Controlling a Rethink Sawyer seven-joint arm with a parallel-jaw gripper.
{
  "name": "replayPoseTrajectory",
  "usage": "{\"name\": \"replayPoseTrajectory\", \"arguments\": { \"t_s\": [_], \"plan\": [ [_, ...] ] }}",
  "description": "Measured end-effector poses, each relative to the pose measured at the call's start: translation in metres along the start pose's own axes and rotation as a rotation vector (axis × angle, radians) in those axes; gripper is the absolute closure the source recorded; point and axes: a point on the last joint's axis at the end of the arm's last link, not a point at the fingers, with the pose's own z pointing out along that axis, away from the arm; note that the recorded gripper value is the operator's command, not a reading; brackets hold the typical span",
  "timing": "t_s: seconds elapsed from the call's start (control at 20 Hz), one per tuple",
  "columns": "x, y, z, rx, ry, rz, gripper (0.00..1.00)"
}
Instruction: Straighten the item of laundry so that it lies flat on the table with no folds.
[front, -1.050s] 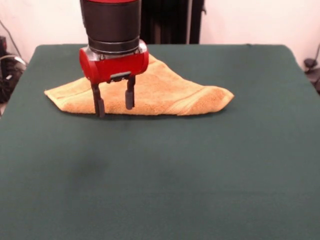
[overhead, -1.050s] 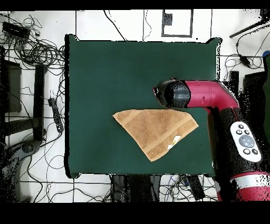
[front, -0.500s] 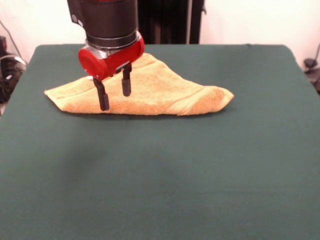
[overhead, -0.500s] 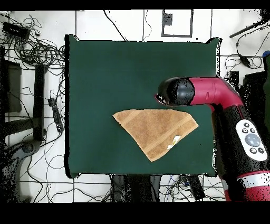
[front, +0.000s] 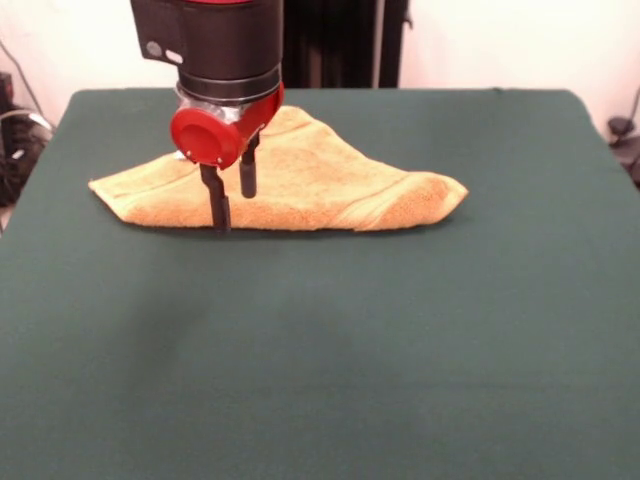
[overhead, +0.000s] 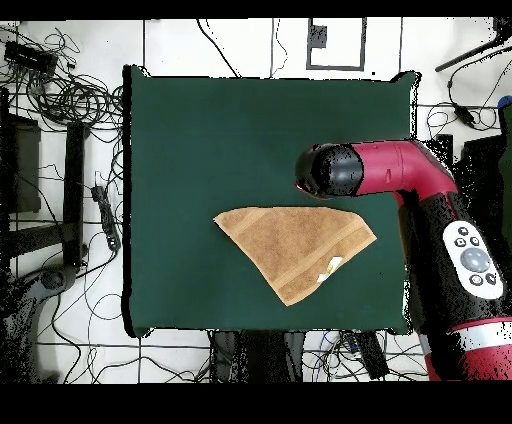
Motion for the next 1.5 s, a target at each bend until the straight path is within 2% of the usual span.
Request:
{"name": "replayPoseTrajectory", "arguments": {
  "t_s": [0.15,0.45,1.0,1.5],
  "plan": [
    [-0.001,-0.002,0.001,0.010,0.006,-0.036,0.00],
    [-0.002,-0.007,0.002,0.028,0.016,-0.048,0.00],
    [-0.015,0.005,0.032,-0.019,-0.015,-0.055,0.00],
    [-0.019,0.005,0.032,-0.029,-0.011,-0.070,0.00]
  ]
}}
